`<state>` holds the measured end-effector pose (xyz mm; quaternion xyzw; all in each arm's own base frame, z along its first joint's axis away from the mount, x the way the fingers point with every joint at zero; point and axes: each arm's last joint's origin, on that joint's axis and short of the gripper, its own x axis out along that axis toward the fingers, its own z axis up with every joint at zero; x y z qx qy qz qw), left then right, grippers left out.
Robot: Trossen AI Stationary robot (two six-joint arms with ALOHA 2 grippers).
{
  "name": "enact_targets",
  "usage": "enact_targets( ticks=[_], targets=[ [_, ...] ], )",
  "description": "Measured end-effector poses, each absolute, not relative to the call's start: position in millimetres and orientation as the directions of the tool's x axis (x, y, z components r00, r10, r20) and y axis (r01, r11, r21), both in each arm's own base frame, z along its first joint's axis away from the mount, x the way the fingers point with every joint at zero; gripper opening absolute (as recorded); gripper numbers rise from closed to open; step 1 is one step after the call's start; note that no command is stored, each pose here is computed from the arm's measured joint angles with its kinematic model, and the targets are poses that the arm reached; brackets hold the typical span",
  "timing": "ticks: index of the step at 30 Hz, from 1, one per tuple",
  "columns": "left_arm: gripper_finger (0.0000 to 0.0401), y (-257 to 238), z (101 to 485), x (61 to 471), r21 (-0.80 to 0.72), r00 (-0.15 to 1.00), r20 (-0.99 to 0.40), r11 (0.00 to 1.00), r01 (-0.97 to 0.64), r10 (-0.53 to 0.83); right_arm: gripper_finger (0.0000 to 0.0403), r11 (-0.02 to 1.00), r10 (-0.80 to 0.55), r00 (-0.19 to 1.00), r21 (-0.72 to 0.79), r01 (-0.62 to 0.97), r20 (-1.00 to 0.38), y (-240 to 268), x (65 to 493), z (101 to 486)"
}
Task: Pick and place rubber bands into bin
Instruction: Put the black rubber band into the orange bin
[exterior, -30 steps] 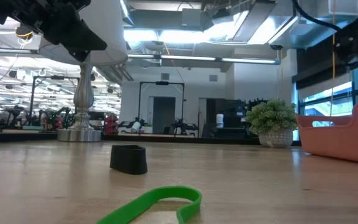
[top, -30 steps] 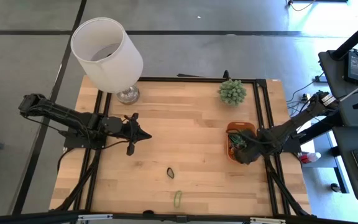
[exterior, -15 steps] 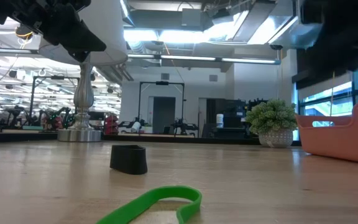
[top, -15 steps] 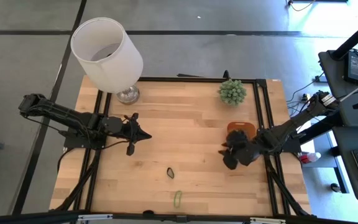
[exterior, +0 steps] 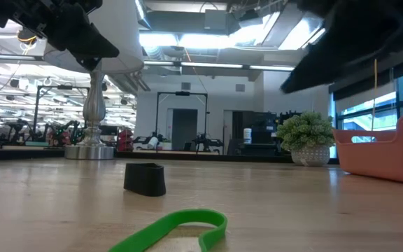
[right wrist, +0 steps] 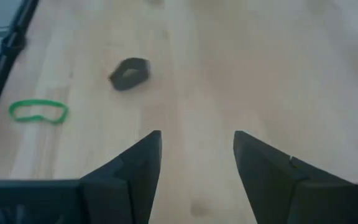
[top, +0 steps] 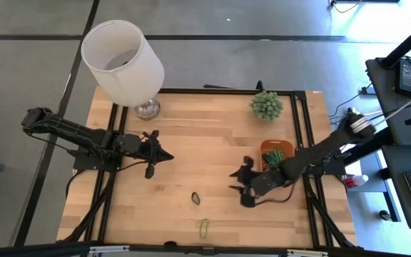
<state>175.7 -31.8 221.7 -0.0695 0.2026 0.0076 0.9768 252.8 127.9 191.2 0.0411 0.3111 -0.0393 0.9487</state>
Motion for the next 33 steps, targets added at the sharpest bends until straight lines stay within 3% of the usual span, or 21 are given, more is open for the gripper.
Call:
enact_targets(
  ticks=[7,14,19,28,33],
  targets=[
    [0.0003,-32.4,219.2,174.5,-0.138,0.905,-0.424,0.99,-0.021,-0.04,0.0204,0.996,-0.05,0.773,0.026,0.085,-0.632,154.6,312.5,156.6],
    [0.0003,-32.5,214.5,172.1,-0.137,0.879,-0.474,0.99,-0.012,-0.055,0.0204,0.998,-0.05,0.776,-0.01,0.057,-0.628,186.5,376.0,146.0],
    [0.0003,-32.3,212.6,171.0,-0.132,0.868,-0.493,0.991,-0.015,-0.053,0.0204,0.985,-0.105,0.708,0.026,0.172,-0.698,187.6,408.8,134.2],
    [0.0002,-30.4,221.3,164.6,-0.038,0.896,-0.442,0.999,0.021,-0.036,0.0203,0.945,-0.099,0.585,0.109,0.309,-0.805,188.2,435.5,117.7],
    [0.0001,-27.5,234.1,150.9,0.03,0.939,-0.342,0.998,0.058,-0.044,0.0178,0.906,-0.101,0.572,0.163,0.392,-0.814,189.3,438.6,114.4]
  ],
)
